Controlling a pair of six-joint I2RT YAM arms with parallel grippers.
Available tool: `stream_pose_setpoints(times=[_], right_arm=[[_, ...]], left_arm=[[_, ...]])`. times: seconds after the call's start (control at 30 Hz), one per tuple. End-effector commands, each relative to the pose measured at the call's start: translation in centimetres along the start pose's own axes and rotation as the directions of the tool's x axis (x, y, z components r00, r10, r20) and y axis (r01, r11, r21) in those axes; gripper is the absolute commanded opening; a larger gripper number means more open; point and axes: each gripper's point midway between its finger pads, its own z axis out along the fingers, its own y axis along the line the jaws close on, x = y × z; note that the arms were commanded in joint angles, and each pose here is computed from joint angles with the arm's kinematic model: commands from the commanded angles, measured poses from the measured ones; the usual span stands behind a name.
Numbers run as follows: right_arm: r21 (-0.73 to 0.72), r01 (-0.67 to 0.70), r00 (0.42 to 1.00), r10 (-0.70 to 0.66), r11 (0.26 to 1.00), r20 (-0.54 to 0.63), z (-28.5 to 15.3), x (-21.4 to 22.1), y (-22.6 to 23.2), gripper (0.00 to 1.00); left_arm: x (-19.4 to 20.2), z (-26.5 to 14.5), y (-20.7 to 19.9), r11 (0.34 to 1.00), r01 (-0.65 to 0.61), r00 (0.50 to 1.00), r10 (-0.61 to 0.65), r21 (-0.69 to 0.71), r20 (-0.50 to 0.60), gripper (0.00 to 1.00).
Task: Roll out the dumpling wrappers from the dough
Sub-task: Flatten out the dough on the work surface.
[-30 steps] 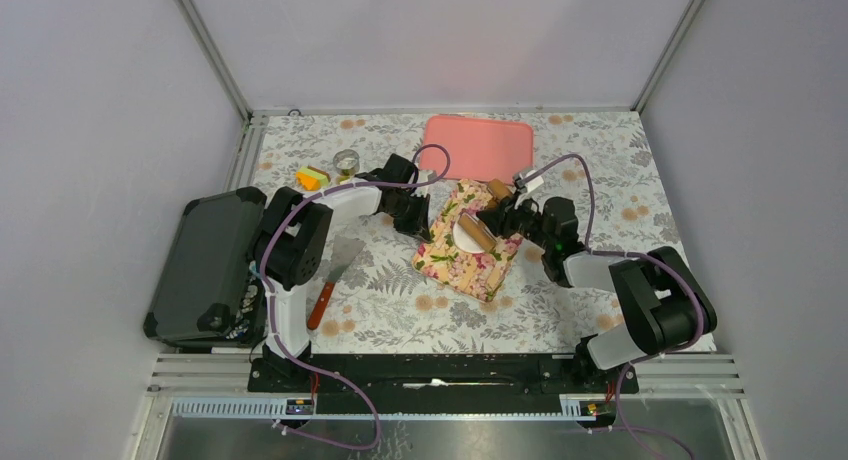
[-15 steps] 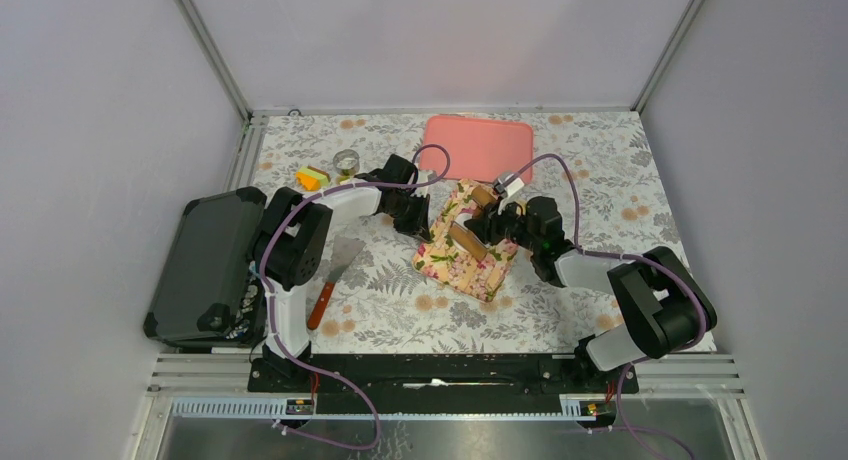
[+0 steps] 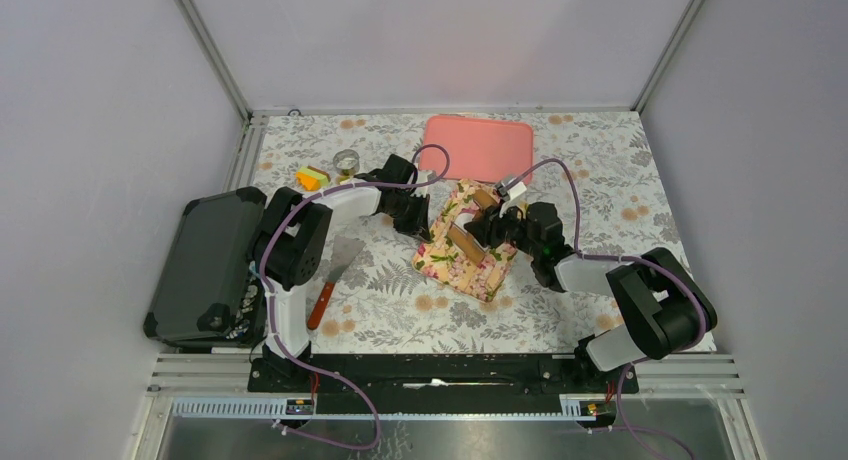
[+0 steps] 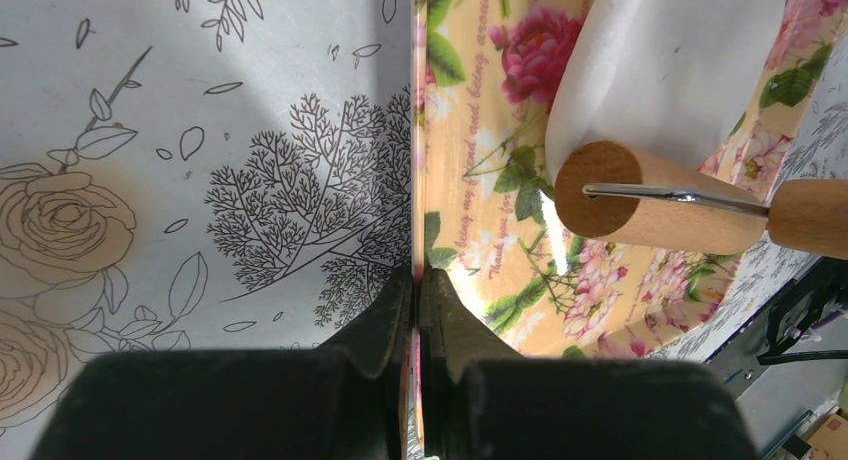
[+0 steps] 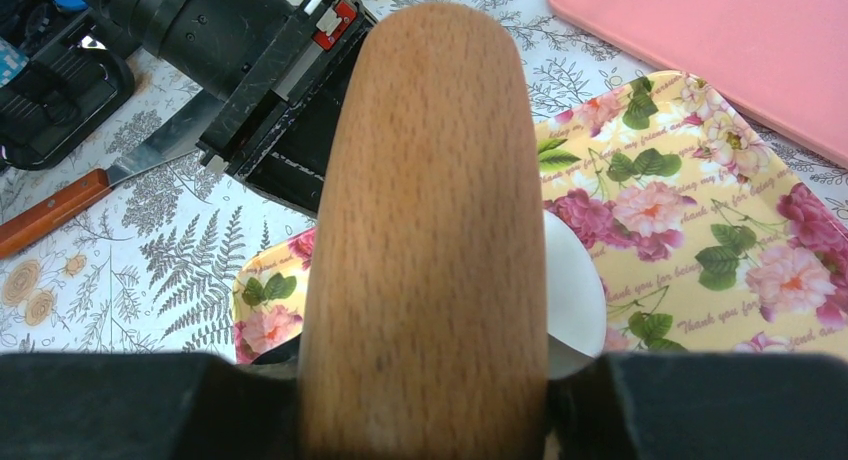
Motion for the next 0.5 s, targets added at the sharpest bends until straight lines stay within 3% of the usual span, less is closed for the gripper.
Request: stream_pose_setpoints(times=[0.0, 0.33, 0.47], right_arm=[[0.057, -0.087, 0.957, 0.099, 0.995, -0.272, -2.2, 8.8, -0.2, 0.0], [-0.003, -0.103, 0.955, 0.098, 0.995, -0.278, -2.2, 9.1, 1.0, 0.0], [-0.076, -0.098, 0.968, 0.077, 0.992, -0.238, -1.7, 7.3, 2.2, 0.0]], left_arm=[[4.1, 1.0, 5.2, 0.986, 0.013, 0.993, -0.032, -0.164, -0.114, 0.0], [4.1, 0.9, 5.2, 0.987, 0.015, 0.993, -0.034, -0.161, -0.115, 0.0], [4.0, 0.9, 5.3, 0.986, 0.015, 0.993, -0.035, -0.164, -0.116, 0.0]])
